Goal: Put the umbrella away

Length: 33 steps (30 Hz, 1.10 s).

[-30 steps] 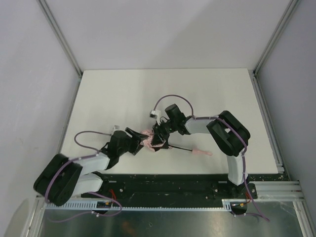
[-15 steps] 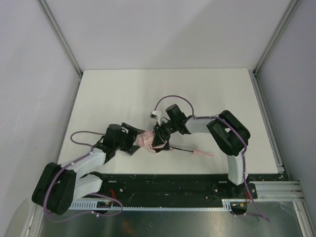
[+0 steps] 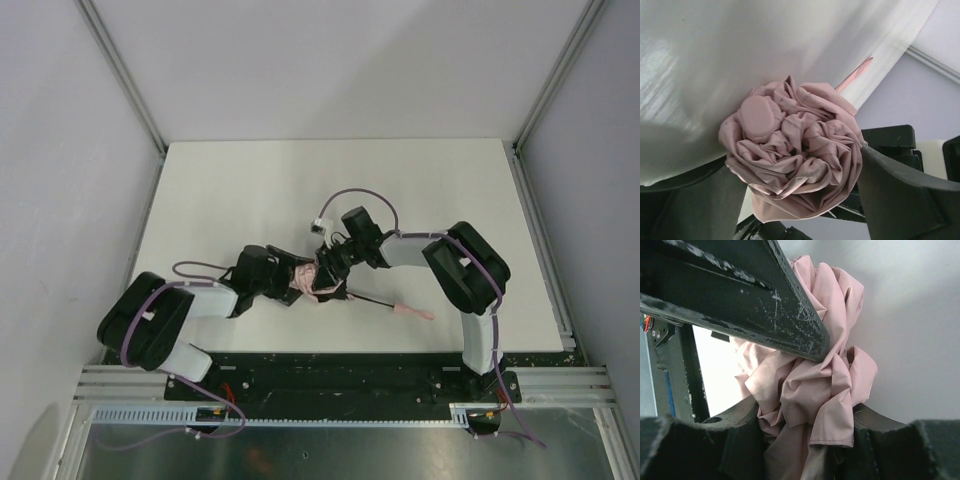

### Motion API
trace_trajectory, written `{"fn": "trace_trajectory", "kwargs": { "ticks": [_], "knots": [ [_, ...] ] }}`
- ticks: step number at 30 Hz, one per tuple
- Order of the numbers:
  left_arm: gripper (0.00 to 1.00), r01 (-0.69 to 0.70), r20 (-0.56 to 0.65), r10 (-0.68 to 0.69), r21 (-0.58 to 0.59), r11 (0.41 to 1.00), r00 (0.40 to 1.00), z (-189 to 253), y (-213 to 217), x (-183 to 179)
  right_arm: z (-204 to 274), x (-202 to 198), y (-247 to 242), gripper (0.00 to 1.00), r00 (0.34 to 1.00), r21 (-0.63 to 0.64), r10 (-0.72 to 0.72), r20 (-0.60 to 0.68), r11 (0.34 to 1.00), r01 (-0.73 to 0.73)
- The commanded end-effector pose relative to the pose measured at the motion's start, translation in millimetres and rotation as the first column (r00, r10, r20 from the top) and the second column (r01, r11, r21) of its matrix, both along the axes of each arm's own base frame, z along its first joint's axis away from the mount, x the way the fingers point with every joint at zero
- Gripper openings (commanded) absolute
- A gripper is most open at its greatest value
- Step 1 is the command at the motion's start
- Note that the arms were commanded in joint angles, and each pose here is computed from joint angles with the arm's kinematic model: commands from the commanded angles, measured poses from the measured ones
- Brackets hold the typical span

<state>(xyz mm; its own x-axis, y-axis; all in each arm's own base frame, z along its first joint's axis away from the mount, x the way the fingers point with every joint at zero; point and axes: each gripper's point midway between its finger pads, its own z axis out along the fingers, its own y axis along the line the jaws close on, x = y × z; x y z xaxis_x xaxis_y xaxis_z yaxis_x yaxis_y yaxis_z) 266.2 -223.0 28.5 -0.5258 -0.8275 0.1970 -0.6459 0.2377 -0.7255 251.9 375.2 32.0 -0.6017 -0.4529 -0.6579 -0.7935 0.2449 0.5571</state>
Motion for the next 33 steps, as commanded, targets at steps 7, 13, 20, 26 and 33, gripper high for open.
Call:
{"fn": "trace_trajectory", "kwargs": {
  "ticks": [7, 13, 20, 26, 33],
  "knots": [
    [0.45, 0.012, -0.192, 0.053, 0.327, 0.945, 0.98, -95, 53, -49, 8, -44, 6, 0.0, 0.987, 0.036, 0.147, -0.061, 0.989, -0.145],
    [0.13, 0.043, -0.173, 0.019, 0.348, 0.937, 0.985, -95, 56, -52, 8, -24, 10, 0.24, 0.999, -0.018, 0.045, -0.032, 0.999, -0.045],
    [0.0, 0.092, -0.271, -0.001, 0.324, 0.942, 0.963, -98, 52, -69, 16, 6, -4, 0.68, 0.967, -0.198, -0.17, 0.187, 0.958, 0.207],
    [0.0, 0.104, -0.312, 0.005, 0.333, 0.937, 0.95, -91, 51, -70, 50, 13, -4, 0.88, 0.882, -0.213, -0.189, 0.431, 0.929, 0.303],
    [0.0, 0.111, -0.324, 0.0, 0.323, 0.94, 0.946, -89, 48, -68, 67, 4, 1, 0.93, 0.76, -0.242, -0.153, 0.631, 0.893, 0.38]
  ]
}}
